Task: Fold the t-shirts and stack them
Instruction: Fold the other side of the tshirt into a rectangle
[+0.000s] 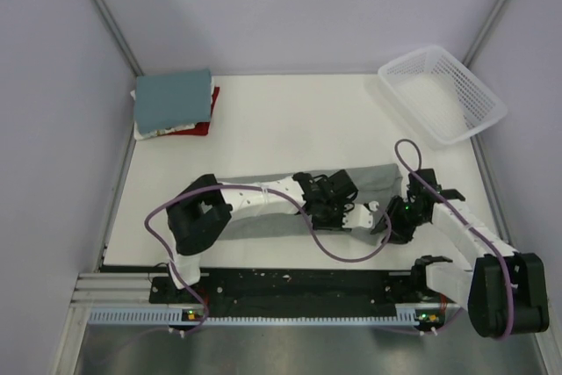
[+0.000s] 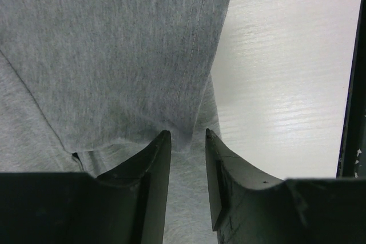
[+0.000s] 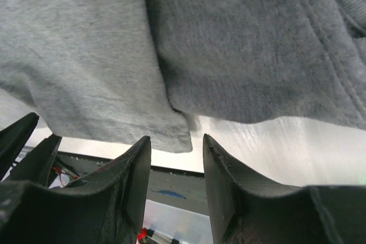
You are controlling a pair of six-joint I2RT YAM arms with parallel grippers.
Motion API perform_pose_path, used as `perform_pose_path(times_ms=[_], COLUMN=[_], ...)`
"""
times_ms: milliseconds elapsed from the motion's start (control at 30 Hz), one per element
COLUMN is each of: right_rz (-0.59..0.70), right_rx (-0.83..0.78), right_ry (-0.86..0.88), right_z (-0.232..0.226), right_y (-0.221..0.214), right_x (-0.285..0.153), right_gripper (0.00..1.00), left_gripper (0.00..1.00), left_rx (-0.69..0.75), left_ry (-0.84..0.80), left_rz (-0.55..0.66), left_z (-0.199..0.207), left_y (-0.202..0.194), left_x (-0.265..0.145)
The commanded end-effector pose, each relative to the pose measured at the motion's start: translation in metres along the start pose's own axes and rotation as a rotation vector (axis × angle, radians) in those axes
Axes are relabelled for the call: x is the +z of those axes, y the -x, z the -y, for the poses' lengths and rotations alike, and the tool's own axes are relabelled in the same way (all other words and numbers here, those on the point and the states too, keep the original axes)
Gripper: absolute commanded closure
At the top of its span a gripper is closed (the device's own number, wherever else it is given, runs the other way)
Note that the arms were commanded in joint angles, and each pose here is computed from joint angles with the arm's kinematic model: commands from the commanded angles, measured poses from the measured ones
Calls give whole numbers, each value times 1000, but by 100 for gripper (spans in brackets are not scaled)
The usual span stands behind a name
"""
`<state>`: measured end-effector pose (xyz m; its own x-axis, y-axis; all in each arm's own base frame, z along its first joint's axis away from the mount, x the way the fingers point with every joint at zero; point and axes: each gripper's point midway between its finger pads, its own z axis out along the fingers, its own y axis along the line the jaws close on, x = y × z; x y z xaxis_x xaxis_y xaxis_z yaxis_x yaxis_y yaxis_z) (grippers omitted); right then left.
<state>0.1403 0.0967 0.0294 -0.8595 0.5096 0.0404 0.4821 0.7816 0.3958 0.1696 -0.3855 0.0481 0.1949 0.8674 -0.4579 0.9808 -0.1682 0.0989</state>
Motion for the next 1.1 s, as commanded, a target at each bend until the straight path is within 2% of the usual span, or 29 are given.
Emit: perform_pose_path(times_ms=[0, 100, 233, 333, 467, 633, 1067], right_rz=[13, -28, -28, -22, -7, 39, 147], right_rx=[29, 44, 41, 27, -4, -48, -56], right_ry=[37, 59, 68, 79, 93, 115, 105], right_z=[-8, -9, -8, -12, -20, -37, -51], right_y=[3, -4, -6, -3, 3, 18, 67], right_x=[12, 19, 21, 18, 11, -7, -29], right_gripper=[59, 64, 90, 100, 100, 100, 100], left_gripper=[65, 65, 65, 66, 74, 100, 100], left_rx=[-18, -21, -25, -28, -19, -10, -77], left_ry=[-6, -3, 3, 13, 38, 85, 217], left_rz=[-7, -36, -49, -45, -57, -80, -33], left_z=[-1, 1, 2, 1, -4, -12, -54], left_y=[1, -8, -13, -12, -14, -19, -5], left_x=[6, 8, 7, 6, 6, 2, -15])
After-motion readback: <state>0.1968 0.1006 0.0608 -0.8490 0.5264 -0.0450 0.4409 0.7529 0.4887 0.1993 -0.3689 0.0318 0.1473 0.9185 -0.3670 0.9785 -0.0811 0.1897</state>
